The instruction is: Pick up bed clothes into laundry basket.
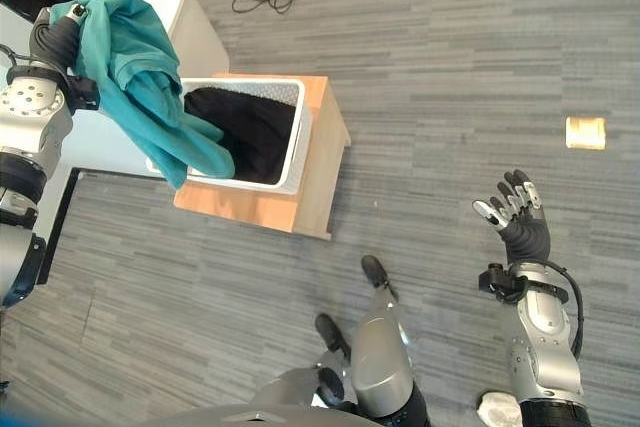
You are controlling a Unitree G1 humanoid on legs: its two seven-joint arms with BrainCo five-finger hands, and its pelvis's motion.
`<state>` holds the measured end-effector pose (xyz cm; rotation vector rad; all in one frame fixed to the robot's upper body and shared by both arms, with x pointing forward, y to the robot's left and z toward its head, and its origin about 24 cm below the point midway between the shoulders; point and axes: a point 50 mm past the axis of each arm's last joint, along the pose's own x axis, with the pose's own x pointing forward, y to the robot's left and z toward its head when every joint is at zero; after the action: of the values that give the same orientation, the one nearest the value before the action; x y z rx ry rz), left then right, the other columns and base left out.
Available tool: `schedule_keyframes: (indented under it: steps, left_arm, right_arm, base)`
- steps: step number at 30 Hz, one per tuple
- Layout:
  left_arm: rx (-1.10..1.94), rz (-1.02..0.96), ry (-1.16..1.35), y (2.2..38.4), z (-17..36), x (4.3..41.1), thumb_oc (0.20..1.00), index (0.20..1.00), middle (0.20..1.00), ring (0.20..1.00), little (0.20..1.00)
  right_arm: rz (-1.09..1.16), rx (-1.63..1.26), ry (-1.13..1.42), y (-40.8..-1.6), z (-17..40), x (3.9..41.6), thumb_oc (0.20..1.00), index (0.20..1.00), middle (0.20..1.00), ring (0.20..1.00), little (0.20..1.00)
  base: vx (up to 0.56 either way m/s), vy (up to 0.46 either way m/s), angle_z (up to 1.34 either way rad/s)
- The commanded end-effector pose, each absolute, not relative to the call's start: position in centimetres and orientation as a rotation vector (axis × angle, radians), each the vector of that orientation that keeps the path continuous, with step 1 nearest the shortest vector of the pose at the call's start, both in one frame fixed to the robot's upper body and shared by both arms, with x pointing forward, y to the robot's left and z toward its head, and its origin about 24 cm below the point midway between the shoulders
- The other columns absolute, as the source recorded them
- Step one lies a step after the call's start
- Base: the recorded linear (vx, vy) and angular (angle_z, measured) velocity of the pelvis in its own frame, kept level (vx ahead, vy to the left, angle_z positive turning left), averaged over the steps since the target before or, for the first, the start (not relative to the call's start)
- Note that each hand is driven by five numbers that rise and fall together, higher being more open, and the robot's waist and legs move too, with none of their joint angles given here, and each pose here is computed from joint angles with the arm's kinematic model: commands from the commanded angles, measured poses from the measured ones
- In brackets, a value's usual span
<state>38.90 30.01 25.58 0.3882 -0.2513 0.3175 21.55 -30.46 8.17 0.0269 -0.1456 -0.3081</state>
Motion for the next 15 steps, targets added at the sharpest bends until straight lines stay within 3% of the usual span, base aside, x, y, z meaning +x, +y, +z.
schedule_keyframes:
  steps: [1, 8, 9, 10, 15]
  left_arm:
    - [0.456, 0.464, -0.389, 32.6, 31.6, 37.2, 0.2, 0.2, 0.2, 0.2, 0.2]
    - [0.519, 0.383, -0.271, 31.5, 29.4, 38.5, 0.2, 0.2, 0.2, 0.2, 0.2]
    - [0.537, 0.378, -0.272, 31.4, 29.7, 38.5, 0.564, 0.564, 0.564, 0.564, 0.564]
    - [0.545, 0.39, -0.28, 31.6, 30.1, 38.4, 1.0, 1.0, 1.0, 1.0, 1.0]
    - [0.585, 0.417, -0.256, 32.5, 30.1, 38.0, 1.0, 1.0, 1.0, 1.0, 1.0]
  right_arm:
    - [-0.291, -0.025, -0.303, -30.1, 11.2, 22.0, 1.0, 1.0, 1.0, 1.0, 1.0]
    - [-0.313, -0.04, -0.3, -30.5, 11.3, 21.8, 1.0, 1.0, 1.0, 1.0, 1.0]
    - [-0.315, -0.045, -0.291, -30.6, 11.2, 21.8, 1.0, 1.0, 1.0, 1.0, 1.0]
    - [-0.313, -0.051, -0.283, -30.5, 11.0, 21.8, 1.0, 1.0, 1.0, 1.0, 1.0]
    - [-0.305, -0.062, -0.278, -30.6, 11.1, 21.8, 1.0, 1.0, 1.0, 1.0, 1.0]
  base:
    - [-0.02, 0.0, -0.04]
    - [-0.01, 0.006, -0.02]
    - [0.0, 0.011, -0.03]
    - [0.0, 0.0, 0.0]
    - [0.0, 0.0, 0.0]
